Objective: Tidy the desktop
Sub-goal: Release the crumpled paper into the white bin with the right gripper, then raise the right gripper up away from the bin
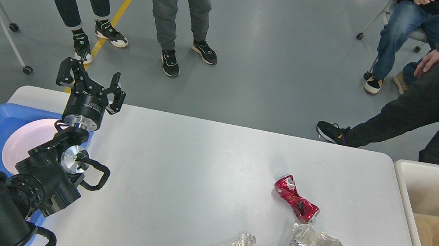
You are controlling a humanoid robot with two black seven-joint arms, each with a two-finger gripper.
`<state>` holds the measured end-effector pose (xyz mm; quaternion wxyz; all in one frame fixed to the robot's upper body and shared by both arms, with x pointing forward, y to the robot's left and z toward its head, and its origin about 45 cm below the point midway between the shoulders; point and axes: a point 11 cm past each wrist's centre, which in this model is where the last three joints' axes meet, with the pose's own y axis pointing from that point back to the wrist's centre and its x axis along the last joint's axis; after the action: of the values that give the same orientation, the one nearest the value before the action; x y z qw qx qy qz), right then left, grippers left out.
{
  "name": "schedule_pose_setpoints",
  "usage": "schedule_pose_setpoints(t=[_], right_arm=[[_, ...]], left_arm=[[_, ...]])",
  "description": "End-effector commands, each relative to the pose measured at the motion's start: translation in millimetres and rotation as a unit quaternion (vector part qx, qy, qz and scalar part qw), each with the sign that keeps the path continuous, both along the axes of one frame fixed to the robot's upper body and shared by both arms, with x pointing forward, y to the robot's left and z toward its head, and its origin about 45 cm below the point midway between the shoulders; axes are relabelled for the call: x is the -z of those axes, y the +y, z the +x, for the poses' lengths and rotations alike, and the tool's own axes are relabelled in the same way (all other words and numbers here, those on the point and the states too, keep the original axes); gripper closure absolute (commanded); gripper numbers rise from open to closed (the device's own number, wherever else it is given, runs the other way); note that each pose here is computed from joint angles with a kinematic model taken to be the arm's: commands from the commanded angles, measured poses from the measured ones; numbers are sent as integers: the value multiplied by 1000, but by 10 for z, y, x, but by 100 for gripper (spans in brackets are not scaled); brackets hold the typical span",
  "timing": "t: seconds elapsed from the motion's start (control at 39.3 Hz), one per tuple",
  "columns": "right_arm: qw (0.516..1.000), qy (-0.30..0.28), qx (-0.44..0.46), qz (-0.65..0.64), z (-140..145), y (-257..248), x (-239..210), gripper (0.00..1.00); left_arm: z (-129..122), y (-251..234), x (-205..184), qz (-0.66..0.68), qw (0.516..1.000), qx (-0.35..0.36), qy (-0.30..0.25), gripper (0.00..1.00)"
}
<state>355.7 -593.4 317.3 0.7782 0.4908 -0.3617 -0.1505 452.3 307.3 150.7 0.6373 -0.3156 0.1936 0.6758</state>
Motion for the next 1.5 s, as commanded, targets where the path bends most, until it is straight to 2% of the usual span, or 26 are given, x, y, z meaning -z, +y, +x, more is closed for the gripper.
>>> schedule_pose_setpoints(t=[0.0,0.53,0.84,1.48], right_arm=[[999,7,12,-34,-139,-150,289,100],[996,36,9,-83,-551,-176,1353,100],[996,49,9,-68,-631,-104,1535,100],[997,47,17,-53,-682,-75,1628,100]], left_arm=[[0,-1,0,0,1000,0,0,3],[0,-2,0,0,1000,0,0,3],[0,-2,0,0,1000,0,0,3],[0,-1,0,0,1000,0,0,3]])
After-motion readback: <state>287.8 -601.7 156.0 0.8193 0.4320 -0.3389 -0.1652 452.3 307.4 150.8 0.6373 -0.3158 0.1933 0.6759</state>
